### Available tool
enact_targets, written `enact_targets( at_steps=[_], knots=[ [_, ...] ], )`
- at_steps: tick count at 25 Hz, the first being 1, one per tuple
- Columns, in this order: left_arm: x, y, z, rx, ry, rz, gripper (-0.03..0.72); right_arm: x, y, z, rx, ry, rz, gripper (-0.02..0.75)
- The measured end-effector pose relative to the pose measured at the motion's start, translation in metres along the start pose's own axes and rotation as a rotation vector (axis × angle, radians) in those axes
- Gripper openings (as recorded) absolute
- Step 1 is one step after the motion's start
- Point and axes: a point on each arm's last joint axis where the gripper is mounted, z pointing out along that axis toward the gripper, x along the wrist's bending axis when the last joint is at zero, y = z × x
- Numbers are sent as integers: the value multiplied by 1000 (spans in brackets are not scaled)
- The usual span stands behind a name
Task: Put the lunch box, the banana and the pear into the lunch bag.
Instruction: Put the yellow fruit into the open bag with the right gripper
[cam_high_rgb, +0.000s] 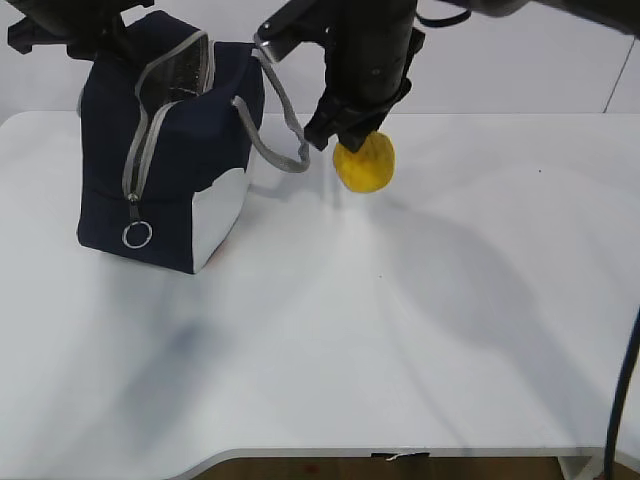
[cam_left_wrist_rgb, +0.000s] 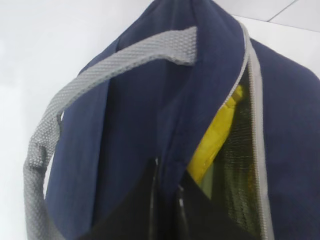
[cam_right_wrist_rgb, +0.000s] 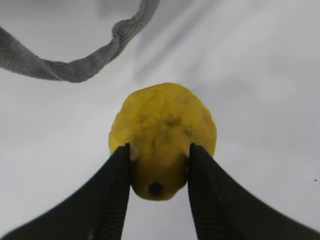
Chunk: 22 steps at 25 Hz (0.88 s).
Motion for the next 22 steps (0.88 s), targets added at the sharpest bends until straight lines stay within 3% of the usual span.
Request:
enact_targets(
  at_steps=[12, 22],
  knots=[
    [-1, -1, 0, 9, -9, -9, 2, -28, -8, -88, -171, -90, 42, 303],
    [-5, -2, 0, 18, -51, -47, 2, -27, -1, -95, -271, -55, 142, 302]
  ],
)
